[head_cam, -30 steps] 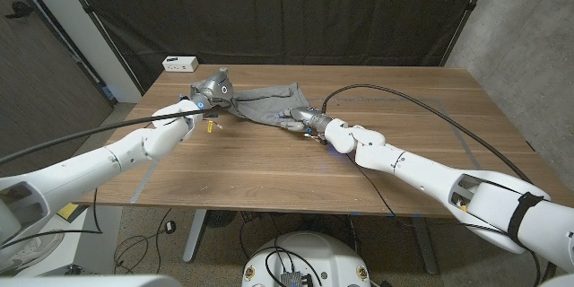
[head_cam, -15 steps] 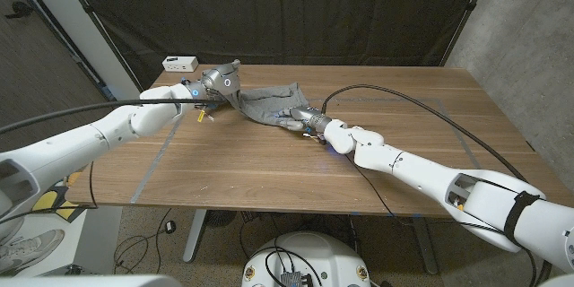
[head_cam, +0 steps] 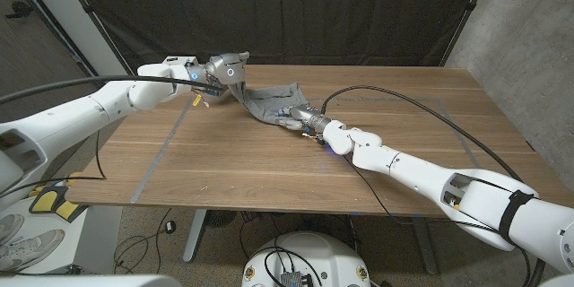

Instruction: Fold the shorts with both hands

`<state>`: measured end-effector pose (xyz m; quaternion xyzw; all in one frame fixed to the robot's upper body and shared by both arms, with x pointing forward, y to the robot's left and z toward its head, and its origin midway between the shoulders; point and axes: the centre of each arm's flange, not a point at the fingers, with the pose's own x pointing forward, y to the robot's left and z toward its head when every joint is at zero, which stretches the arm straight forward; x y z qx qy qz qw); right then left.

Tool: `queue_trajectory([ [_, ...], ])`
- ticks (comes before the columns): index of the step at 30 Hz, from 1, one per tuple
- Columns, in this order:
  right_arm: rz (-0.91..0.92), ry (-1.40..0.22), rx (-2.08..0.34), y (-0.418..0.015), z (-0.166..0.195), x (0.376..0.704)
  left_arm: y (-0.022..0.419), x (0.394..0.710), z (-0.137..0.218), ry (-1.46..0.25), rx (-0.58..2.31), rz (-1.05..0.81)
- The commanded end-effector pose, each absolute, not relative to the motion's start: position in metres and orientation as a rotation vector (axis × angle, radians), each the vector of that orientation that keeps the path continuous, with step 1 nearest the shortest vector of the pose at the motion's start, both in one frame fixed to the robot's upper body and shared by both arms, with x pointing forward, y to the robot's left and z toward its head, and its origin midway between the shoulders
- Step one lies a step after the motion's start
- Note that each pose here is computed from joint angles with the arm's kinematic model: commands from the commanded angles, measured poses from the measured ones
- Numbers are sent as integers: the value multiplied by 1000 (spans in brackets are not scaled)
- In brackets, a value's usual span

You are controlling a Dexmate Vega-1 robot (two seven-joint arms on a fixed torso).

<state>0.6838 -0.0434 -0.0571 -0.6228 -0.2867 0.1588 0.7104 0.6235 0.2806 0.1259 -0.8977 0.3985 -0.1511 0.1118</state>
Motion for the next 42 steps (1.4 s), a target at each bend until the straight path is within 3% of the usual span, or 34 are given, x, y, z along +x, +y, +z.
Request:
queue_trajectory([
  [1,349,-627,-1381,-43,-61,685,267,634,150,1280,-2527,-347],
  [22,356,-616,-1389,-42,-64,689,237,650,178,1405,-2385,-236],
  [42,344,-617,-1383,-46,-63,693,200,659,174,1573,-2275,-110],
])
